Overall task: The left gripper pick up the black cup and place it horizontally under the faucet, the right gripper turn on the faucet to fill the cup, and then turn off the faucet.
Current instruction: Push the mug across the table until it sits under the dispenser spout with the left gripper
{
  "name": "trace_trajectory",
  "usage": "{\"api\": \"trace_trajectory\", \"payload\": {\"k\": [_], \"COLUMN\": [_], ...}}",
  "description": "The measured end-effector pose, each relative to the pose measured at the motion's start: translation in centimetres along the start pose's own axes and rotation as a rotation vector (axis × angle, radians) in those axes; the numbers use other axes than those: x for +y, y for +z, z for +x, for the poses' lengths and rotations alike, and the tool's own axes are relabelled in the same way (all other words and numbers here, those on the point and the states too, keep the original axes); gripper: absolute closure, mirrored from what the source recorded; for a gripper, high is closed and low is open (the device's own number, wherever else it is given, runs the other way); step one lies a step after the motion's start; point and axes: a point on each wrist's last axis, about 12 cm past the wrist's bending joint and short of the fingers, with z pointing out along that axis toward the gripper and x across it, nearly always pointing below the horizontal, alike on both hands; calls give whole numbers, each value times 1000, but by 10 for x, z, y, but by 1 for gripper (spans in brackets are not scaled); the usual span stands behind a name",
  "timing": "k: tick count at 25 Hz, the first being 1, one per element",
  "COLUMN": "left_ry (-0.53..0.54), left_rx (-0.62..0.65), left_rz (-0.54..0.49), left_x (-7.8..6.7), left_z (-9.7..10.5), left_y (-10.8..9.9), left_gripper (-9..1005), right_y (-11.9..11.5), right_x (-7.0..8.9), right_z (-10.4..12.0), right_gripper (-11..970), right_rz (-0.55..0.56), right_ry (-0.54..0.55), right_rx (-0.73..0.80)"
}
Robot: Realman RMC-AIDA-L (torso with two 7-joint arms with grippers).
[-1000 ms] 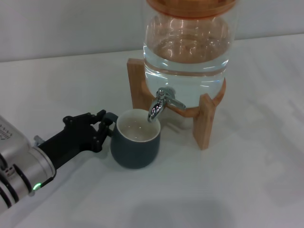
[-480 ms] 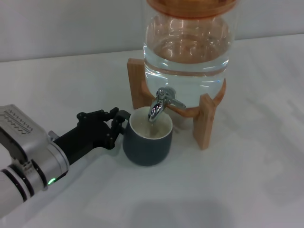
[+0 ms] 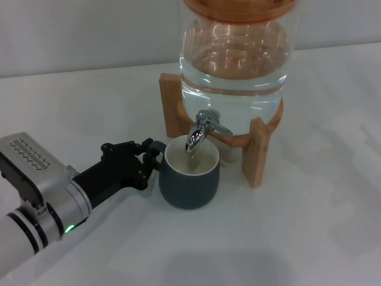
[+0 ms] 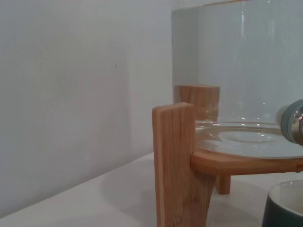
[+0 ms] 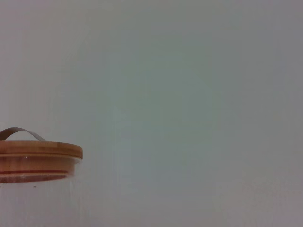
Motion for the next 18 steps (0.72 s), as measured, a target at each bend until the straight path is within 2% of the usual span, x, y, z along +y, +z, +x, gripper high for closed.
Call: {"api": "trace_trajectory", "payload": {"k": [6,11,18], "left_ry": [2,-5,-9], "left_rx": [6,5,5], "left_rz": [0,-8,-14], "left_x": [0,0,1], "left_z": [0,2,2], "left_y": [0,-1,-2], "left_gripper": [861,781,503], "right_y": [0,0,0], "right_x": [0,0,0], "right_z": [0,1,1], "right_gripper": [141,141,140], "right_rz": [1,4,5], "right_ry": [0,1,3], "right_rx": [1,3,5]}}
